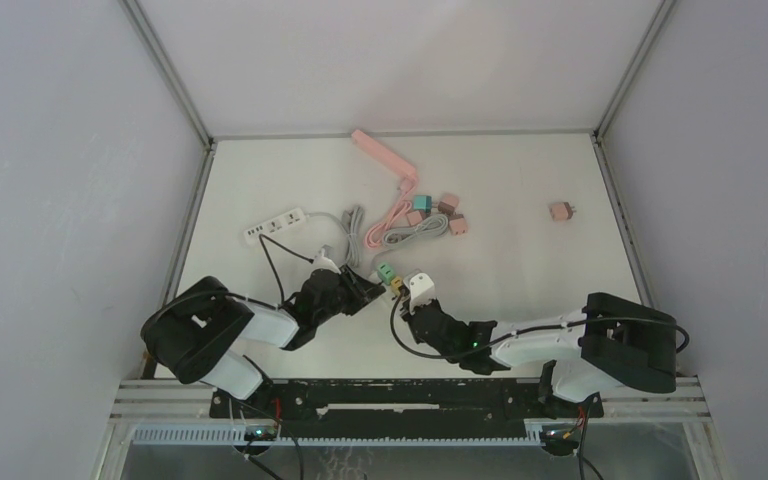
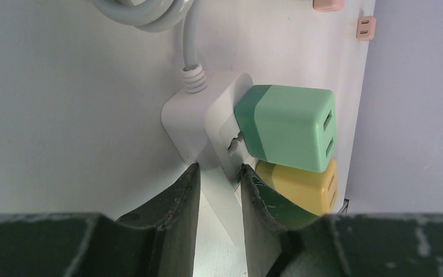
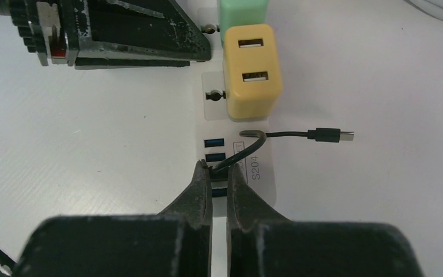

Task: Insert the plug
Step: Insert the plug into the socket.

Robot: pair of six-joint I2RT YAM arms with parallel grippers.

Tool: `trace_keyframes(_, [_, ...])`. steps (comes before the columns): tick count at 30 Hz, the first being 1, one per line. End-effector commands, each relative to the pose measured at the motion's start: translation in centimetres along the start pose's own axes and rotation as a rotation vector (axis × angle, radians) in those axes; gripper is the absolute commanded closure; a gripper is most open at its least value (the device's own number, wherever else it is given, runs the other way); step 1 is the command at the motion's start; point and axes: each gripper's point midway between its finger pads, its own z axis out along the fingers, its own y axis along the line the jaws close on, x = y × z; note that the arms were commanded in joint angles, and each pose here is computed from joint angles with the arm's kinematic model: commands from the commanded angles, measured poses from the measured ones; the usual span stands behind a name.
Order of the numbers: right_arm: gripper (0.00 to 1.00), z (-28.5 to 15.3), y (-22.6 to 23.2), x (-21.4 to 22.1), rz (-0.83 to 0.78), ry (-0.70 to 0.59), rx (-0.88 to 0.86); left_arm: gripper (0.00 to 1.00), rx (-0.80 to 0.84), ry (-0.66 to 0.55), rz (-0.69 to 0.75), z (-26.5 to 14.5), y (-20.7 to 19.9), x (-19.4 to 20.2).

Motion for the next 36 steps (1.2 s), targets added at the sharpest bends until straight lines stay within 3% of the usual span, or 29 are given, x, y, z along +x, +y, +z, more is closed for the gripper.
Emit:
trace_keyframes(1, [1.0,-0.2,-1.0,-0.3,0.06,-0.009,0.104,0.64,0.053,-0.021,-0.015,0.5,-2.1,-0.9])
trace_keyframes(22, [1.0,0.5,0.5,1.9,-0.034,0.04,0.05,0.65,0.055,-0.011,-0.017,0.7,-2.2,-0.8])
trace_keyframes(31, [0.64,-0.8,0.9,-2.8,0.066,-0.077,-0.003,0.64,0.055,-0.01,-0.015,0.7,-2.1,-0.7])
trace_keyframes(36, [0.53,-1.6,0.6,-5.3,0.115,-0.131,-0.035,0.64,0.057,-0.007,-0.015,0.7,-2.2,-0.7])
